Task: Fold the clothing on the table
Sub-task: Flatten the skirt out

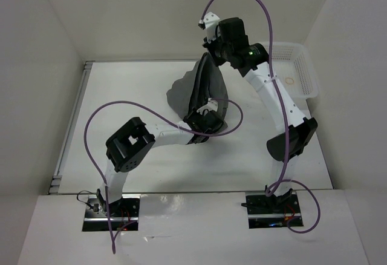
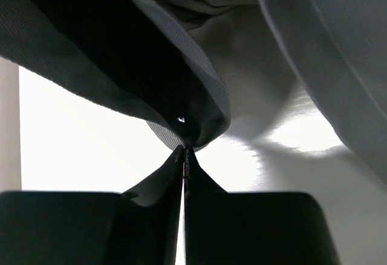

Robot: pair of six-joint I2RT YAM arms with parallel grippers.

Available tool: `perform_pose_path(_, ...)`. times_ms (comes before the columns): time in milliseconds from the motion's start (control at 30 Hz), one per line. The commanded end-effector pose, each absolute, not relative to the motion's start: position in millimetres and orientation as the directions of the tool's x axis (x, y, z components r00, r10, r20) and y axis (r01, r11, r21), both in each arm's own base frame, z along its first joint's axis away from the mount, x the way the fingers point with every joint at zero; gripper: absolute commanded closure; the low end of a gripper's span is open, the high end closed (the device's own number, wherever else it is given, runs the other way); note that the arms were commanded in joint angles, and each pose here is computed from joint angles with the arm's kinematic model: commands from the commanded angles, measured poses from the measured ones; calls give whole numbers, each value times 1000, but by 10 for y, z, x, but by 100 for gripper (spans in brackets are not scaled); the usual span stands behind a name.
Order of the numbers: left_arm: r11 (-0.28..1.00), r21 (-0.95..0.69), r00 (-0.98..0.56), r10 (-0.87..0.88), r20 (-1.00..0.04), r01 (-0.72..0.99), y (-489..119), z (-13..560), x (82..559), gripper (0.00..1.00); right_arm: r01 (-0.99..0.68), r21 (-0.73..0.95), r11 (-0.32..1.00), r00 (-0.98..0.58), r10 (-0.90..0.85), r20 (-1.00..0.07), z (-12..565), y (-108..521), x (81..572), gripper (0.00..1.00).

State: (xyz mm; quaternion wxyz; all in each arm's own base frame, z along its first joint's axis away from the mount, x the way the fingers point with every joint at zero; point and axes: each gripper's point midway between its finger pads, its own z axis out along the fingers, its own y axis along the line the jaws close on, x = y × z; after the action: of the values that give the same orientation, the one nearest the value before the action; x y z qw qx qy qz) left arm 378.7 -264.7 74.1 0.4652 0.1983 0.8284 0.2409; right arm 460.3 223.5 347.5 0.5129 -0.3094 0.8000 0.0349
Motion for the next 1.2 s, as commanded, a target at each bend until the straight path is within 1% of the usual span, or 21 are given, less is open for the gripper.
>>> perform_pose_path(0, 821, 571, -466, 515, -719, 27, -2657, 813, 3873, 100, -489, -282, 825, -197, -419, -886, 3878, 2153, 4557, 100)
perform_pose_path(67, 815, 578, -467, 524, -713, 31, -2641, 786, 3863, 100, -489, -282, 825, -197, -419, -886, 3878, 2153, 4557, 100)
perform_pose_path(233, 816, 578, -428, 535, -729, 36, -2579, 1014, 3888, 100, -487, -282, 827, -190, -416, -890, 3923, 2141, 4534, 100)
perform_pose_path(267, 827, 561, -422, 520, -742, 32, -2535, 1128, 3931, 100, -487, -282, 827, -190, -416, -890, 3928, 2130, 4513, 100)
perform_pose_path(333, 828, 560, -438, 513, -739, 25, -2369, 1173, 4014, 100, -481, -294, 826, -188, -424, -886, 3930, 2111, 4521, 100)
perform_pose_path(500, 825, 564, -449, 491, -746, -34, -1924, 1505, 4239, 100, -481, -294, 826, -188, -424, -886, 3935, 2100, 4500, 100)
perform_pose_path(533, 812, 584, -453, 517, -726, -9, -1857, 1517, 4249, 100, -481, -294, 826, -188, -424, -886, 3935, 2100, 4500, 100)
perform_pose_path(600, 821, 570, -436, 500, -748, -38, -1698, 1706, 4319, 100, -483, -302, 822, -183, -432, -883, 3936, 2097, 4501, 100)
perform_pose_path(667, 810, 586, -430, 527, -733, -7, -1596, 1795, 4346, 100, -483, -302, 822, -183, -432, -883, 3936, 2097, 4502, 100)
perform_pose_path(800, 812, 582, -443, 510, -737, -34, -1296, 1989, 4459, 100, -500, -314, 807, -185, -454, -872, 3898, 2097, 4478, 100)
perform_pose_path(833, 828, 557, -429, 483, -763, -59, -1190, 2173, 4510, 100, -500, -315, 807, -185, -454, -871, 3898, 2097, 4478, 100)
perform_pose_path(900, 837, 544, -423, 476, -771, -49, -1121, 2296, 4547, 100, -515, -321, 795, -181, -468, -865, 3879, 2107, 4463, 100)
perform_pose_path(967, 853, 520, -400, 460, -793, -50, -1043, 2560, 4631, 100, -537, -330, 776, -167, -481, -860, 3897, 2118, 4415, 100)
perform_pose_path(1133, 858, 512, -337, 473, -814, -33, -954, 3185, 4625, 100, -546, -347, 763, -142, -493, -859, 4002, 2077, 4316, 100)
perform_pose_path(1167, 851, 524, -346, 485, -803, -25, -939, 3238, 4599, 100, -543, -348, 764, -135, -489, -862, 4040, 2076, 4313, 100)
